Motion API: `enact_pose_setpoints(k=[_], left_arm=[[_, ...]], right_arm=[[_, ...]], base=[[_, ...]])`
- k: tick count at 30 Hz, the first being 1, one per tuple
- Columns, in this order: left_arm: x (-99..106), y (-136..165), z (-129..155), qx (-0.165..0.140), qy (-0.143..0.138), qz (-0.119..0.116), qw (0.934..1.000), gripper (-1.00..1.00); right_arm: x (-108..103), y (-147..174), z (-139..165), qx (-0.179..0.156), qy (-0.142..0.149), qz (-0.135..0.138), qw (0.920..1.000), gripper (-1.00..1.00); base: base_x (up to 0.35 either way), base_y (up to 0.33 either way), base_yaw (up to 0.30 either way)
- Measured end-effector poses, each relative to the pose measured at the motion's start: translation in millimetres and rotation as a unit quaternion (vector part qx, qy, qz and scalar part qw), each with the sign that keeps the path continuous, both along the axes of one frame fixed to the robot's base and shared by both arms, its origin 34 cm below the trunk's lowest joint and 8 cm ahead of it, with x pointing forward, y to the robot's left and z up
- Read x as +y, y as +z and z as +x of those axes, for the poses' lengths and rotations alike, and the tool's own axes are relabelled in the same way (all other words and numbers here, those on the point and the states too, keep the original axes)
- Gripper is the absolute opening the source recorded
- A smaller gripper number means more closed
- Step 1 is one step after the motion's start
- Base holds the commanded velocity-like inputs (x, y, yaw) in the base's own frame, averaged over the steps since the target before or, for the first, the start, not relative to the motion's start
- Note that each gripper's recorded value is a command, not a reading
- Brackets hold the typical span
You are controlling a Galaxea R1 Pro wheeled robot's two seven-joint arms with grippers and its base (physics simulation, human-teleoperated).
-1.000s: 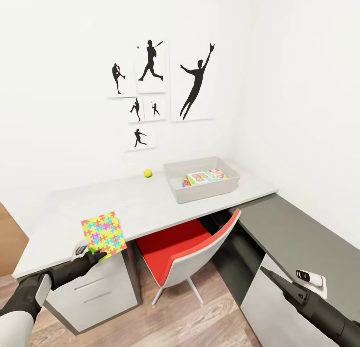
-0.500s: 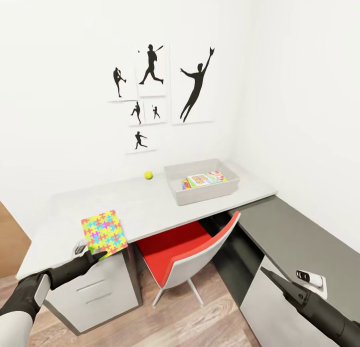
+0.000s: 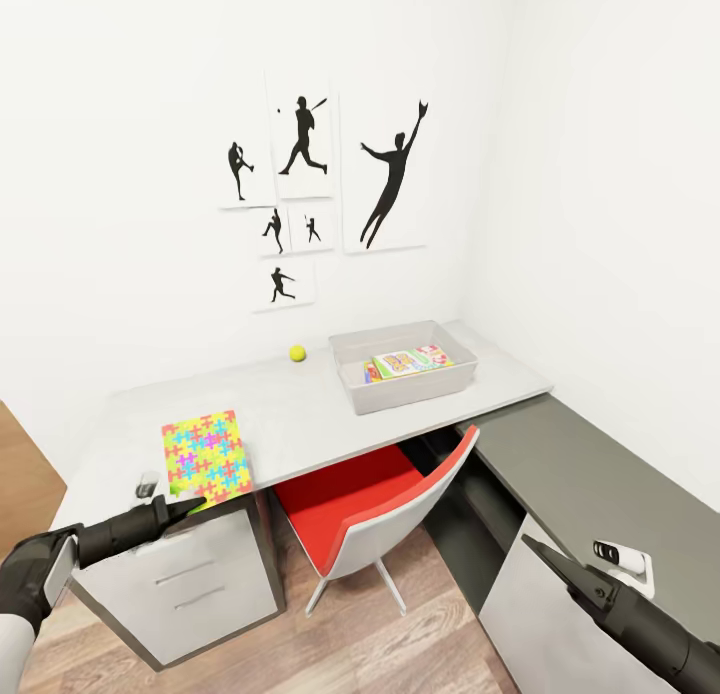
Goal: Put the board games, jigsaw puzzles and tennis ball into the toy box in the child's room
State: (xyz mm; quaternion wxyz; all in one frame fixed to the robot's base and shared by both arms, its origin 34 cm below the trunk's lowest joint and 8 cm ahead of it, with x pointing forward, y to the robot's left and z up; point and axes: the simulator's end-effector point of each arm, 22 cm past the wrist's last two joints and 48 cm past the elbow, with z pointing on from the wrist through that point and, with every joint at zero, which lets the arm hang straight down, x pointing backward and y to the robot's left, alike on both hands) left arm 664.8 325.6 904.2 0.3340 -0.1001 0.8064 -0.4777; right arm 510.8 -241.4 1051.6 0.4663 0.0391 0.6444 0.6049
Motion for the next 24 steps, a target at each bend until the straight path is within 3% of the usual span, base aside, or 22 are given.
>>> enact_pose_setpoints(k=[7, 15, 16, 19, 24], left_arm=[[-5, 36, -10, -0.009, -0.049, -0.029, 0.9984, -1.0], [10, 56, -14, -0.006, -0.051, -0.029, 0.9983, -1.0], [9, 69, -17, -0.018, -0.06, -0.045, 0.9971, -1.0], [8, 79, -20, -0.026, -0.068, -0.056, 0.9957, -1.0], [8, 89, -23, -0.031, -0.073, -0.063, 0.9949, -1.0]], right_arm=[[1, 8, -2, -0.004, 0.001, 0.0, 1.0, 1.0], [-1, 18, -4, -0.006, -0.001, 0.002, 1.0, 1.0], [-1, 19, -5, -0.006, -0.002, 0.002, 1.0, 1.0], [-1, 22, -5, -0.004, -0.002, 0.002, 1.0, 1.0], [-1, 28, -7, -0.007, -0.001, 0.004, 1.0, 1.0]], base=[[0.0, 0.0, 0.0], [0.0, 0.0, 0.0], [0.0, 0.0, 0.0], [0.0, 0.0, 0.0], [0.0, 0.0, 0.0]])
